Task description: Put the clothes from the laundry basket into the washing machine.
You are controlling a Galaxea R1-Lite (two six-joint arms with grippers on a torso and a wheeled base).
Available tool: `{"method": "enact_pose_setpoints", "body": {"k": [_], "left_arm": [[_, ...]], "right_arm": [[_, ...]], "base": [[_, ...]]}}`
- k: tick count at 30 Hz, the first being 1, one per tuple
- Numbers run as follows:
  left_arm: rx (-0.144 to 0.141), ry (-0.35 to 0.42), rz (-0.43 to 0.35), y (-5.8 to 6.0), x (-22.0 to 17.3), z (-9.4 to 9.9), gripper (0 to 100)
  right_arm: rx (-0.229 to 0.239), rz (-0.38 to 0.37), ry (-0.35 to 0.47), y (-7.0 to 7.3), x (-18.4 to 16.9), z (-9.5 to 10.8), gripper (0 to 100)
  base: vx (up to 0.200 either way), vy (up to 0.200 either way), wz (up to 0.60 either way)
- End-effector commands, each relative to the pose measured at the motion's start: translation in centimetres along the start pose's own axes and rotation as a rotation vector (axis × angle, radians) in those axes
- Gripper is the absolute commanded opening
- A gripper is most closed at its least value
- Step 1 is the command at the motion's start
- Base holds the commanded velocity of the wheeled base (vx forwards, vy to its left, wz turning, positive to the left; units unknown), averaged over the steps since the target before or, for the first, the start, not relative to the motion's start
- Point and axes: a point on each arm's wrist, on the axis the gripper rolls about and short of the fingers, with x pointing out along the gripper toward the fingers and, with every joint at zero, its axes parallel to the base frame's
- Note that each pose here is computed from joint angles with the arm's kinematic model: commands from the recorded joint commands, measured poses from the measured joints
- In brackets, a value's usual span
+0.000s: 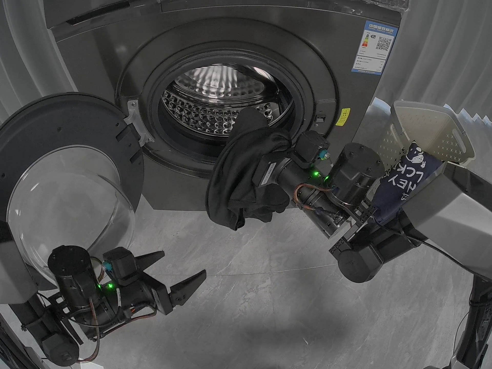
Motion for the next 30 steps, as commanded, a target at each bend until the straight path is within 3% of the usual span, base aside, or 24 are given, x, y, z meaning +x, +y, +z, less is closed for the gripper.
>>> {"method": "enact_pose_setpoints", "body": {"k": [1, 4, 13, 18, 21, 30], "left_arm": [[0.015, -0.12, -0.062, -1.2, 2.5, 2.2, 100], [0.022, -0.152, -0.095, -2.0, 3.8, 2.8, 100], [0.033, -0.208, -0.11, -2.1, 8.5, 3.4, 100], [0.034, -0.228, -0.102, -1.8, 10.8, 3.3, 100], [0.054, -0.226, -0.095, -1.6, 12.0, 2.9, 100], [0.061, -0.255, -0.085, -1.4, 14.3, 2.8, 100]], "right_arm": [[0.006, 0.013, 0.007, 0.7, 0.0, -0.3, 0], [0.008, 0.017, 0.01, 0.9, -0.1, -0.4, 0], [0.015, 0.034, 0.017, 1.6, -0.1, -0.5, 0], [0.014, 0.034, 0.02, 1.6, -0.1, -0.5, 0], [0.015, 0.034, 0.018, 1.7, -0.1, -0.5, 0], [0.04, 0.056, 0.025, 3.7, -0.3, -0.3, 0]], "base": [[0.0, 0.0, 0.0], [0.0, 0.0, 0.0], [0.0, 0.0, 0.0], [0.0, 0.0, 0.0], [0.0, 0.0, 0.0], [0.0, 0.0, 0.0]]}}
